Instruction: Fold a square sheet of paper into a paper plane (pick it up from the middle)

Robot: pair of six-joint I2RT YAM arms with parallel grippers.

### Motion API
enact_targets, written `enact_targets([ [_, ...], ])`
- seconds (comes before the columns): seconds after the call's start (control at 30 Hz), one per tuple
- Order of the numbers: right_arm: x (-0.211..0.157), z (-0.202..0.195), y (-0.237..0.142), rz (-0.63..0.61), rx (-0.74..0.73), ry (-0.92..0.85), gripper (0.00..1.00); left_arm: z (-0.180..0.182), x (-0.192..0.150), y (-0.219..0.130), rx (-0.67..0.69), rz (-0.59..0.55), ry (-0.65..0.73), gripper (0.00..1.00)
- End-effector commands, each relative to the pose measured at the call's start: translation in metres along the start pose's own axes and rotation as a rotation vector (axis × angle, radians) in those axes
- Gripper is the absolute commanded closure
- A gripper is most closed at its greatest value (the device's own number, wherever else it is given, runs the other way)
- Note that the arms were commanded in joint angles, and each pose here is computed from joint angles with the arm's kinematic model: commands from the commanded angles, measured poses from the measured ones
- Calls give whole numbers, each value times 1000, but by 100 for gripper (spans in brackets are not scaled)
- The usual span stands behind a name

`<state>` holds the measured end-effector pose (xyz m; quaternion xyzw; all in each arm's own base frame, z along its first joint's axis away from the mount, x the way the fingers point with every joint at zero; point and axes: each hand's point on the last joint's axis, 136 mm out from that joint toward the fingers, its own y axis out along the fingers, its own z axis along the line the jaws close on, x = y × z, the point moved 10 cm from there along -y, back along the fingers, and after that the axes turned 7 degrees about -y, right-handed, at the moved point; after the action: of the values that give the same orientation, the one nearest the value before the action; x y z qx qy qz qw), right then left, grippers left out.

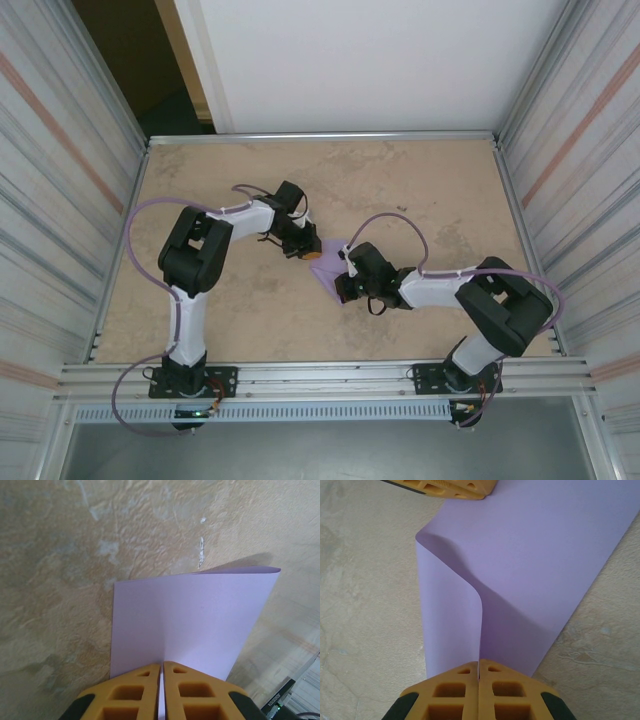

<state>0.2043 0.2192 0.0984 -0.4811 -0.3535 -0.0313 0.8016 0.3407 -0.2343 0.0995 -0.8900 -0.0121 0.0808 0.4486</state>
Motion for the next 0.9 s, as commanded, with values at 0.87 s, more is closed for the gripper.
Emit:
enact_targets([
  [0.87,2,-4,7,44,-48,25,98,-31,0,-20,-149,-50,107,80],
])
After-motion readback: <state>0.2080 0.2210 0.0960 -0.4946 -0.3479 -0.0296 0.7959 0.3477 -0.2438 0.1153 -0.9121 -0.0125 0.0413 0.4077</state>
